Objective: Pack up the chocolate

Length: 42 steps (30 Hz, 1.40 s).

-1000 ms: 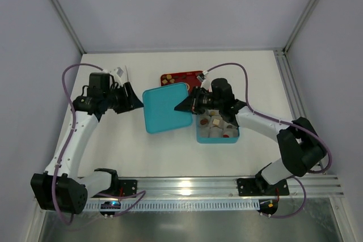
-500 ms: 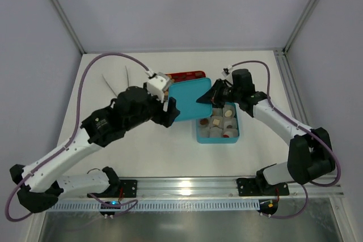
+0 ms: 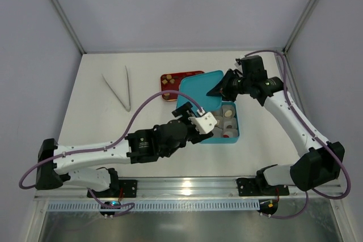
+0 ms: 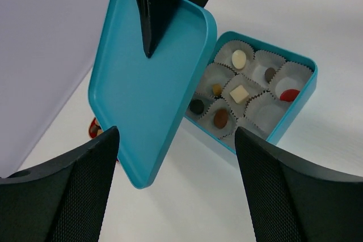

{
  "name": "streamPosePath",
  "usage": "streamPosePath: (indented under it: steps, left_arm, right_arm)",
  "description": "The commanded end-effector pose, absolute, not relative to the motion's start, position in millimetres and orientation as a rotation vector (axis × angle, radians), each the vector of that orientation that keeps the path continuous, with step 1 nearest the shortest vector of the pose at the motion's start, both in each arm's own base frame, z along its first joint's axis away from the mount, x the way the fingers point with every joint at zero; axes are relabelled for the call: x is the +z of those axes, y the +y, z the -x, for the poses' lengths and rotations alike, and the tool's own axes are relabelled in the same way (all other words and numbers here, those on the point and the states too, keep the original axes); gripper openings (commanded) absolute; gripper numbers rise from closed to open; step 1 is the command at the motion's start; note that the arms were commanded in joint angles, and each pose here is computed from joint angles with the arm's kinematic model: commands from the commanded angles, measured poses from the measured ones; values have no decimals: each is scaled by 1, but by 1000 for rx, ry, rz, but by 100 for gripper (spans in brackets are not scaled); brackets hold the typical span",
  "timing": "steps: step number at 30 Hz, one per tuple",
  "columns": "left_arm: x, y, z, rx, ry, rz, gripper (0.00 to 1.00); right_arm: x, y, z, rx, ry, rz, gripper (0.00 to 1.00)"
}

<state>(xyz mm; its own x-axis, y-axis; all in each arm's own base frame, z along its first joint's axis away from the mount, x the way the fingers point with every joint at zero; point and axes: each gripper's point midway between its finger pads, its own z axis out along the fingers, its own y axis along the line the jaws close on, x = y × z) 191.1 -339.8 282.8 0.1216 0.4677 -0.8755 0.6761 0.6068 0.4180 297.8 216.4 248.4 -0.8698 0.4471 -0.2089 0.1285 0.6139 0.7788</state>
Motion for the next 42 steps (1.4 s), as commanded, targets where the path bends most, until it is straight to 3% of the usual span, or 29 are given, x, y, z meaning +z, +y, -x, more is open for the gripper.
streamPosePath:
  steps: [1,12,29,35,42]
  left_arm:
    - [319,-343,-201,-164,1347,-909,81]
    - [300,-359,-211,-33,1259,-992,80]
    - [295,-371,-237,176,1211,-967,70]
    - [305,-364,-244,191,1202,-914,58]
    - [310,-367,-245,183,1171,-929,35]
  right_arm:
    - [263,207,-288,1103,2475,-525,4]
    - [278,199,-280,1064,2478,-636,4]
    - [295,201,-269,1090,2443,-689,4]
    - [291,202,-267,1100,2447,-688,4]
    - [287,206,-263,1130,2458,-687,4]
